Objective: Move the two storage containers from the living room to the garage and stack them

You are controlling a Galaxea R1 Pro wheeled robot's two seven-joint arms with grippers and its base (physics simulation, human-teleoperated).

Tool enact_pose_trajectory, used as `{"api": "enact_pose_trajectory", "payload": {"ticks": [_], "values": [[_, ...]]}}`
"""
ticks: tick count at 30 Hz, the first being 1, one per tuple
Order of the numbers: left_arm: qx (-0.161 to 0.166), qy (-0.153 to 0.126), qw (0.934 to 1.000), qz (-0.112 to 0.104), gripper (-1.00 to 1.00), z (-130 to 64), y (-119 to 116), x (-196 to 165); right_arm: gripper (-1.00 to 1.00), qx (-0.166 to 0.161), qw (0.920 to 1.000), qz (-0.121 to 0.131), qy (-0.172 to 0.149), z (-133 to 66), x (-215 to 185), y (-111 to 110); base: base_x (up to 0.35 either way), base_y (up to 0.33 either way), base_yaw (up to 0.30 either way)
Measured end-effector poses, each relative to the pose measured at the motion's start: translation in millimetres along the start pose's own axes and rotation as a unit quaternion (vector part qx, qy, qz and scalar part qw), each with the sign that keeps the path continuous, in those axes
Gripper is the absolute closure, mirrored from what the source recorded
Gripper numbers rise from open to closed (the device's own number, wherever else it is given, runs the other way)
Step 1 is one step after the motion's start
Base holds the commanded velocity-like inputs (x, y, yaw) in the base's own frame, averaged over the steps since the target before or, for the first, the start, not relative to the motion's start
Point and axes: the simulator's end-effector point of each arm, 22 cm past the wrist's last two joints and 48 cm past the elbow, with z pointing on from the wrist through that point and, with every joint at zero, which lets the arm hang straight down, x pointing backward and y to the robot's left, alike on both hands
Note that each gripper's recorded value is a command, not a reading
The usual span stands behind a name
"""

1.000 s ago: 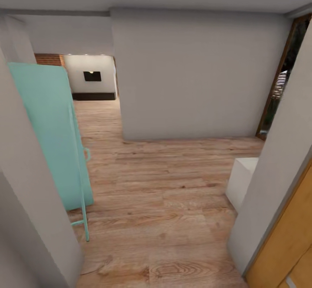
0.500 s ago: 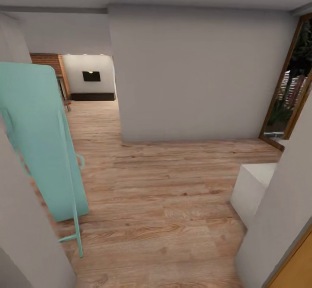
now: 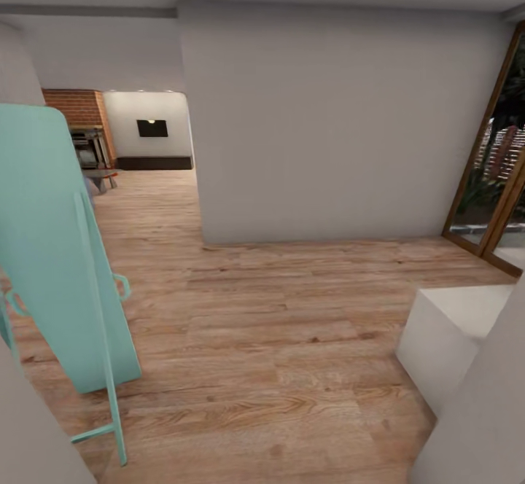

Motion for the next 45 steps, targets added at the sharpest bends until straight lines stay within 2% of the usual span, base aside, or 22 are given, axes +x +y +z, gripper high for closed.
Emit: {"api": "enact_pose_trajectory", "payload": {"ticks": [45], "values": [[0.000,0.000,1.0000,0.002,-1.00,0.0,0.5,0.0,-1.00,0.003,1.0000,-0.001,0.000,0.5,0.5,-5.5,0.318,0.000,0.000]]}}
